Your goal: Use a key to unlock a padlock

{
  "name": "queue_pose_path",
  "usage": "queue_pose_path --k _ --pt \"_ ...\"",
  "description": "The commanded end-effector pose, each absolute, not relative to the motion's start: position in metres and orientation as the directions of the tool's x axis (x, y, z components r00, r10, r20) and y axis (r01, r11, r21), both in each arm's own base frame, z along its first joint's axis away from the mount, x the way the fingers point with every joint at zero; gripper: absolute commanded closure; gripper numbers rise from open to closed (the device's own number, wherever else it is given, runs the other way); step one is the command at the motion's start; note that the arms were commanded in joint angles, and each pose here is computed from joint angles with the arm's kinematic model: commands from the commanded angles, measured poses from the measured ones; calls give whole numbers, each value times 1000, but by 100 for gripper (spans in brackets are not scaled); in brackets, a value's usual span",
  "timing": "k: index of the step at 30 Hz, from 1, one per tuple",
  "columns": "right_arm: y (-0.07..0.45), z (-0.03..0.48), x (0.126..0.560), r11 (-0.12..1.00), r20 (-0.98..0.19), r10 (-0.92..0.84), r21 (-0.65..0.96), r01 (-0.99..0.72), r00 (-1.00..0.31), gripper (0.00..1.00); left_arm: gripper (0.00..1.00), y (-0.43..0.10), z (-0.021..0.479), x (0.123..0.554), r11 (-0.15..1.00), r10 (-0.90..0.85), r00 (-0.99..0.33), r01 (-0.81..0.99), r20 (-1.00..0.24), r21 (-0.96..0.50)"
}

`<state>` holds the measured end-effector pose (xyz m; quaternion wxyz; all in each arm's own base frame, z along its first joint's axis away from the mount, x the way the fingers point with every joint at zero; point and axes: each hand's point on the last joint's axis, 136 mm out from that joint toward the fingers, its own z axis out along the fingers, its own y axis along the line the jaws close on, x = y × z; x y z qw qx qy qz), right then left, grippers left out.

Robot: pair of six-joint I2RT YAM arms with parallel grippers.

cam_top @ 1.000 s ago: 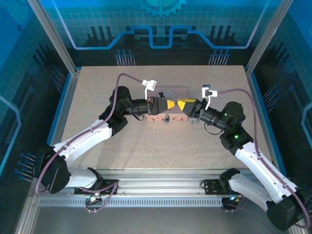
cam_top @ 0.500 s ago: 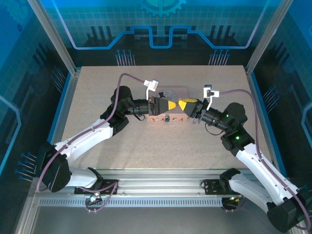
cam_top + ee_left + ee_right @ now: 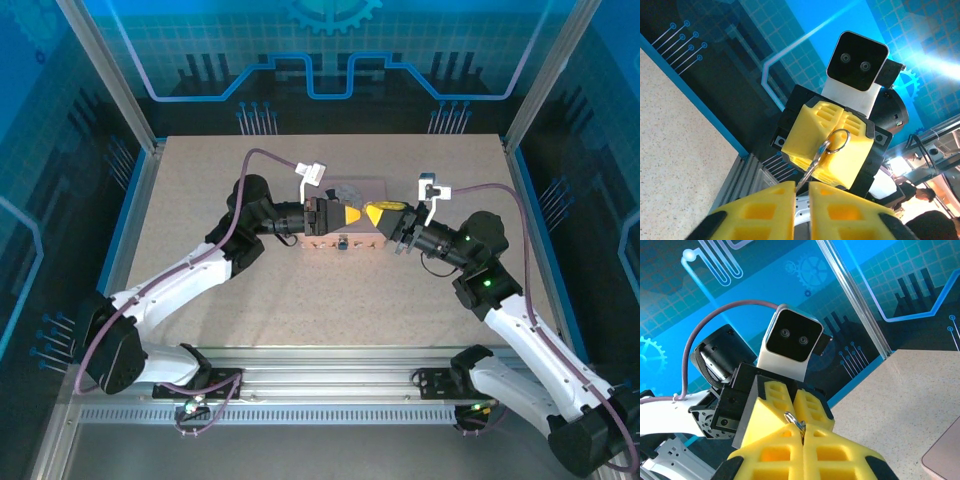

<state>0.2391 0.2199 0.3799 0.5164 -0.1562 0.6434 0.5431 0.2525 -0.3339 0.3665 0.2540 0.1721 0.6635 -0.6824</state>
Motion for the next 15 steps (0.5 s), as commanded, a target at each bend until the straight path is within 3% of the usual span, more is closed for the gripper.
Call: queue_pose_path --k 1,10,15 --pt "222 383 236 348 -835 364 533 -771 -413 100 87 -336 391 241 -49 -106 -766 641 -634 -766" --pt "221 378 235 350 -832 358 541 -765 -425 100 99 -333 398 238 -50 -113 -742 669 -661 -742" --pt "221 375 234 352 -830 354 545 -761 -431 100 100 -331 400 235 -45 -111 -730 682 -674 -730"
